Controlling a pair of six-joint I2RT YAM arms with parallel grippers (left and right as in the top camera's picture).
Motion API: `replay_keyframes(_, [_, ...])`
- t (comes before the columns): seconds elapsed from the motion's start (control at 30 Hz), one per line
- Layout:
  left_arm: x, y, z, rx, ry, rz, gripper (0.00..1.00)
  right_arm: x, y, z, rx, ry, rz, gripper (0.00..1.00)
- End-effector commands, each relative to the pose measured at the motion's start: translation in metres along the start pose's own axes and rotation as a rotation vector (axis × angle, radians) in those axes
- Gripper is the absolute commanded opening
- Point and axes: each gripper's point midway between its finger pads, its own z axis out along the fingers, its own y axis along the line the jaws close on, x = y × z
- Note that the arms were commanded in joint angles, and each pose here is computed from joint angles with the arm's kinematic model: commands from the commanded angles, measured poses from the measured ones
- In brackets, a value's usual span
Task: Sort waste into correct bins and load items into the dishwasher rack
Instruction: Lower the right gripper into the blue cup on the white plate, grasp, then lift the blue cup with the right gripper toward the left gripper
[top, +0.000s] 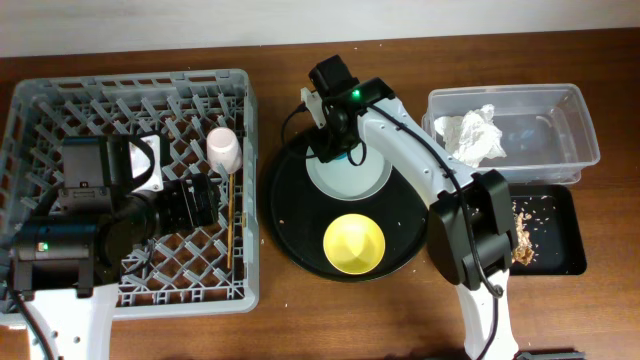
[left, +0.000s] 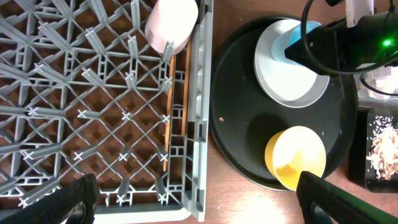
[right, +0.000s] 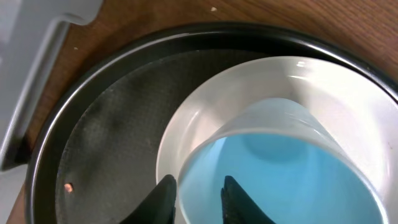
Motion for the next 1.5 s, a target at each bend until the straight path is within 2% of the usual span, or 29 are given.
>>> replay_keyframes(0.0, [-0.001,-0.002,-0.004,0.01,-0.011,-0.006,0.99,0.001,-0.011,0.002,0.068,0.006,0.005,0.22])
replay_keyframes(0.1, [-0.001,-0.002,-0.004,0.01,-0.011,-0.006,0.99,0.003,-0.019,0.001,0.113,0.015,0.006,0.22])
replay_keyframes(0.2, [-0.001,-0.002,-0.004,0.01,-0.011,-0.006,0.99,0.003,-0.019,0.001,0.113,0.014,0.005,0.28])
replay_keyframes(0.67, [-0.001,-0.002,-0.004,0.01,-0.011,-0.006,0.99,0.002,-0.019,0.002,0.113,0.008,0.004,0.23])
replay_keyframes(0.73, [-0.001,-0.002,-0.004,0.011,-0.011,-0.006,0.99,0.002,-0.019,0.002,0.114,0.008,0.005,0.16])
replay_keyframes(0.77, [-0.001,-0.002,-0.004,0.011,-0.011,-0.006,0.99,0.002,-0.019,0.001,0.113,0.008,0.006,0.04])
replay_keyframes(0.87, [-0.001,-0.002,-0.004,0.01,-0.011,-0.006,0.99,-0.005,-0.018,-0.006,0.113,-0.012,0.004,0.04])
replay_keyframes(0.93, [-0.001,-0.002,-0.004,0.011,-0.011,-0.006,0.99,-0.014,-0.015,-0.025,0.114,-0.039,0.001,0.04])
replay_keyframes(1.1, [-0.001,-0.002,-0.004,0.01,-0.011,-0.006,1.0,-0.035,-0.001,-0.116,0.116,-0.136,-0.011,0.04])
replay_keyframes(1.27, [-0.001,-0.002,-0.004,0.01,-0.011,-0.006,0.99,-0.009,0.019,-0.227,0.091,-0.187,-0.023,0.04])
replay_keyframes(1.37, [-0.001,-0.002,-0.004,0.01,-0.011,-0.006,0.99,0.01,0.026,-0.264,0.031,-0.208,-0.009,0.04])
replay_keyframes(1.47, [-0.001,-0.002,-0.004,0.01,-0.011,-0.006,0.99,0.023,0.037,-0.295,-0.137,-0.261,-0.048,0.04])
